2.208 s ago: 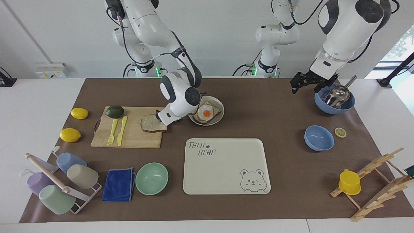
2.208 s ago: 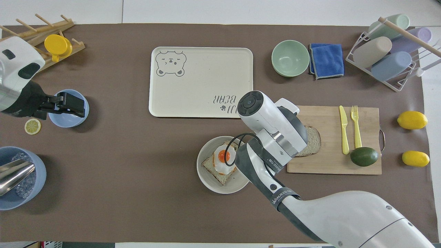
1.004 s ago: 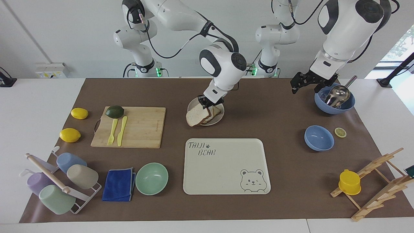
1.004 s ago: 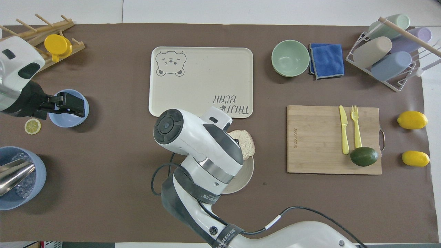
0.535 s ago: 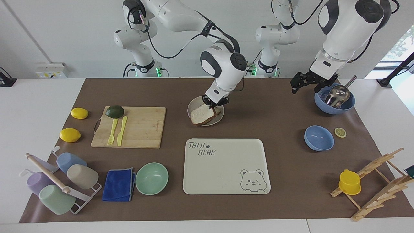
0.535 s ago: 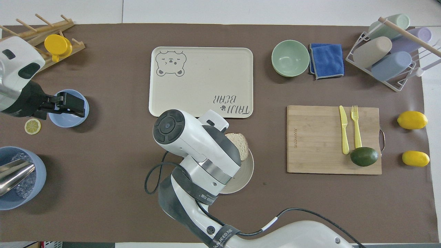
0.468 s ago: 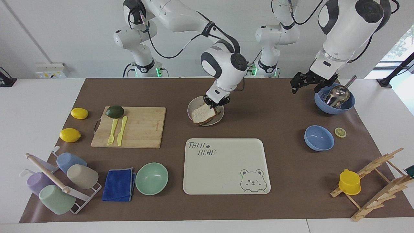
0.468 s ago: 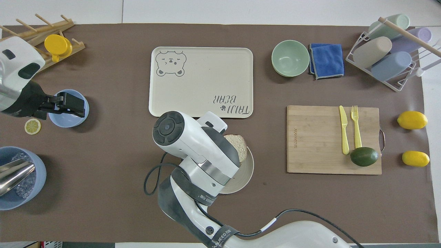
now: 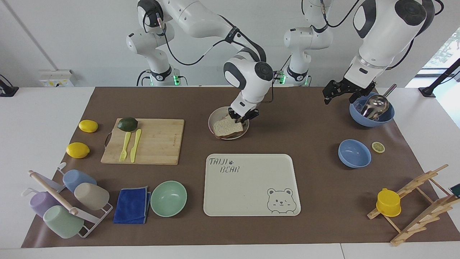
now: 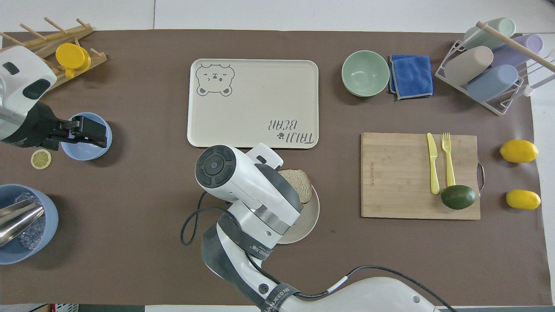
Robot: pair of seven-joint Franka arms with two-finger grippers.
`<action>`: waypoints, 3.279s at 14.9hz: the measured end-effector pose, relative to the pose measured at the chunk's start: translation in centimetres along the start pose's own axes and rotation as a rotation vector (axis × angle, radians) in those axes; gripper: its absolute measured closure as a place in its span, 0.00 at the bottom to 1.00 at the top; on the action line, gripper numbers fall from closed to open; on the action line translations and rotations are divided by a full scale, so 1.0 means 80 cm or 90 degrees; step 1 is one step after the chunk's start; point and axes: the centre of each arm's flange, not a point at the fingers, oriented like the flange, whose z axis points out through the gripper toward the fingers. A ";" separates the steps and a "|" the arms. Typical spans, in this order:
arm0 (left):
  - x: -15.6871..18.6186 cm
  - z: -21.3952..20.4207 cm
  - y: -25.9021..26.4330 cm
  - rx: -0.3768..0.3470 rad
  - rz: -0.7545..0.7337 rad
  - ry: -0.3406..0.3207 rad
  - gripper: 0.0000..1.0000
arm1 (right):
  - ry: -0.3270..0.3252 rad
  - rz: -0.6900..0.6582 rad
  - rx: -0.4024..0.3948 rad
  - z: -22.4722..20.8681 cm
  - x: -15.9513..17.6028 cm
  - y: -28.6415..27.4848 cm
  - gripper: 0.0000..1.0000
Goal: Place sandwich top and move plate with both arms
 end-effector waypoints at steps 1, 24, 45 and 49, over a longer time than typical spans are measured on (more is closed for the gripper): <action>0.000 0.000 0.000 0.000 0.000 0.000 0.00 | 0.008 0.003 0.008 -0.007 0.002 0.002 0.43; -0.059 0.077 0.113 0.004 0.003 0.023 0.00 | -0.036 0.082 0.041 -0.242 0.037 0.586 0.00; -0.133 0.365 0.306 -0.077 0.002 0.009 0.28 | -0.051 0.014 0.074 -0.206 0.027 0.663 0.00; -0.134 0.370 0.311 -0.079 0.006 0.012 0.45 | -0.043 0.023 0.075 -0.205 0.026 0.672 0.00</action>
